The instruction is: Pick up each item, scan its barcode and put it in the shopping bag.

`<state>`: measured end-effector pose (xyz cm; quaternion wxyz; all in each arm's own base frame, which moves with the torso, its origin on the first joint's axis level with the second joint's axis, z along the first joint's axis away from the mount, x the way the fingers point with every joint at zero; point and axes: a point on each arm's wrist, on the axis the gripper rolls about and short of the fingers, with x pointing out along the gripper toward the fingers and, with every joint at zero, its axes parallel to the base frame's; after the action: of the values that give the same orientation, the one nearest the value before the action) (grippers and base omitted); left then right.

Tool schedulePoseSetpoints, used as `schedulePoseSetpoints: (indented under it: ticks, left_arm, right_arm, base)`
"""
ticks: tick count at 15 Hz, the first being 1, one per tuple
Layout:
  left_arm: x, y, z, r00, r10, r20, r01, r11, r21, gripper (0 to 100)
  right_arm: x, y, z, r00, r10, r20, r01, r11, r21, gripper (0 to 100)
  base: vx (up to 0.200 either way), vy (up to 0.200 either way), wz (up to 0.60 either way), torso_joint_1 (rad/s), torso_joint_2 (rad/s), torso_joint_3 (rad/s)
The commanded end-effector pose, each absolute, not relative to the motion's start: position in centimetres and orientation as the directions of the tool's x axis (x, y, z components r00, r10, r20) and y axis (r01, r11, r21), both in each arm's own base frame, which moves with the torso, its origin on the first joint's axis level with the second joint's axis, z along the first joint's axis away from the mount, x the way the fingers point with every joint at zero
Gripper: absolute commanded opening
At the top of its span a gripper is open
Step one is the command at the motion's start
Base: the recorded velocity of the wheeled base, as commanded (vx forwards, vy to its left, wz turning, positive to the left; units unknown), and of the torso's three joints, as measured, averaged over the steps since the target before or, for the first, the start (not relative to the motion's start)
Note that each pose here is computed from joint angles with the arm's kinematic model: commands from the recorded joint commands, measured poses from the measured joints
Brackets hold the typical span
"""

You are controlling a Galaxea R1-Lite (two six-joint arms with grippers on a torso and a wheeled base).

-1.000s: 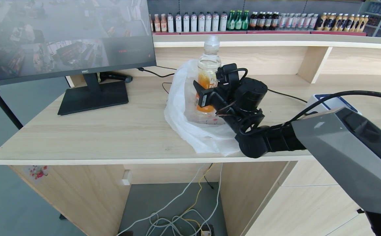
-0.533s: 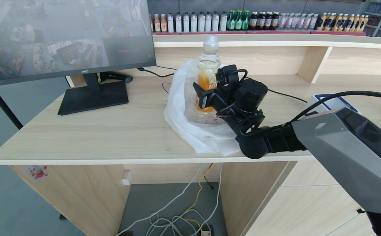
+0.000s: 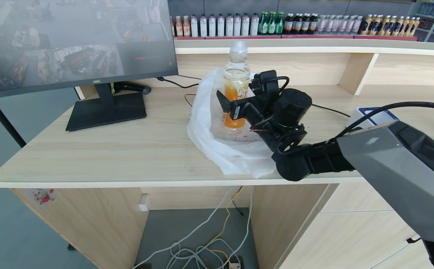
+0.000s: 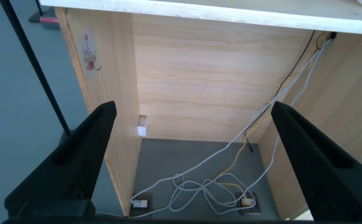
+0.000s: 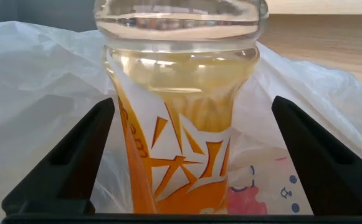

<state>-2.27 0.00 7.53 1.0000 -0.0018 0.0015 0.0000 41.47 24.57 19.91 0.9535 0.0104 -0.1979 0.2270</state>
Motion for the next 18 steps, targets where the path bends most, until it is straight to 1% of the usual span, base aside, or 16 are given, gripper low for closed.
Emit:
schedulePoseSetpoints:
  ticks: [1,3,6,8,11,12,14,17,18]
  left_arm:
    - [-2.3,0.0,7.5,1.000,0.000,-0.003,0.000,1.000,-0.005,100]
    - [-2.3,0.0,7.5,1.000,0.000,-0.003,0.000,1.000,-0.005,100]
    - [-2.3,0.0,7.5,1.000,0.000,-0.003,0.000,1.000,-0.005,100]
    - [-2.3,0.0,7.5,1.000,0.000,-0.003,0.000,1.000,-0.005,100]
    - [-2.3,0.0,7.5,1.000,0.000,-0.003,0.000,1.000,-0.005,100]
    - [-2.3,0.0,7.5,1.000,0.002,-0.003,-0.002,1.000,-0.006,100]
    - [-2.3,0.0,7.5,1.000,0.000,-0.003,0.000,1.000,-0.008,100]
    - [-2.3,0.0,7.5,1.000,0.000,-0.003,0.000,1.000,-0.005,100]
    - [-2.3,0.0,7.5,1.000,0.000,-0.003,0.000,1.000,-0.006,100]
  right_arm:
    - [40.1,23.7,21.0,0.819,0.429,0.381,-0.434,0.898,-0.077,100]
    - [38.5,22.8,21.9,0.818,0.433,0.378,-0.429,0.898,-0.100,100]
    - [36.6,21.5,22.8,0.807,0.424,0.410,-0.423,0.901,-0.097,100]
    - [34.5,19.3,22.5,0.812,0.407,0.419,-0.407,0.909,-0.095,100]
    - [30.8,17.5,21.5,0.803,0.409,0.434,-0.427,0.902,-0.059,100]
    - [30.1,17.8,21.4,0.774,0.424,0.470,-0.453,0.890,-0.056,100]
    - [29.6,17.8,21.6,0.755,0.438,0.489,-0.469,0.881,-0.065,100]
    - [28.7,18.2,22.4,0.734,0.450,0.509,-0.487,0.871,-0.067,100]
    - [28.1,18.3,22.9,0.725,0.449,0.522,-0.491,0.869,-0.067,100]
  base:
    - [0.000,0.000,0.00,0.000,0.00,0.000]
    - [0.000,0.000,0.00,0.000,0.00,0.000]
    - [0.000,0.000,0.00,0.000,0.00,0.000]
    - [0.000,0.000,0.00,0.000,0.00,0.000]
    - [0.000,0.000,0.00,0.000,0.00,0.000]
    - [0.000,0.000,0.00,0.000,0.00,0.000]
    - [0.000,0.000,0.00,0.000,0.00,0.000]
    - [-0.200,0.000,0.00,0.004,0.00,0.002]
    - [0.000,0.000,0.00,0.000,0.00,0.000]
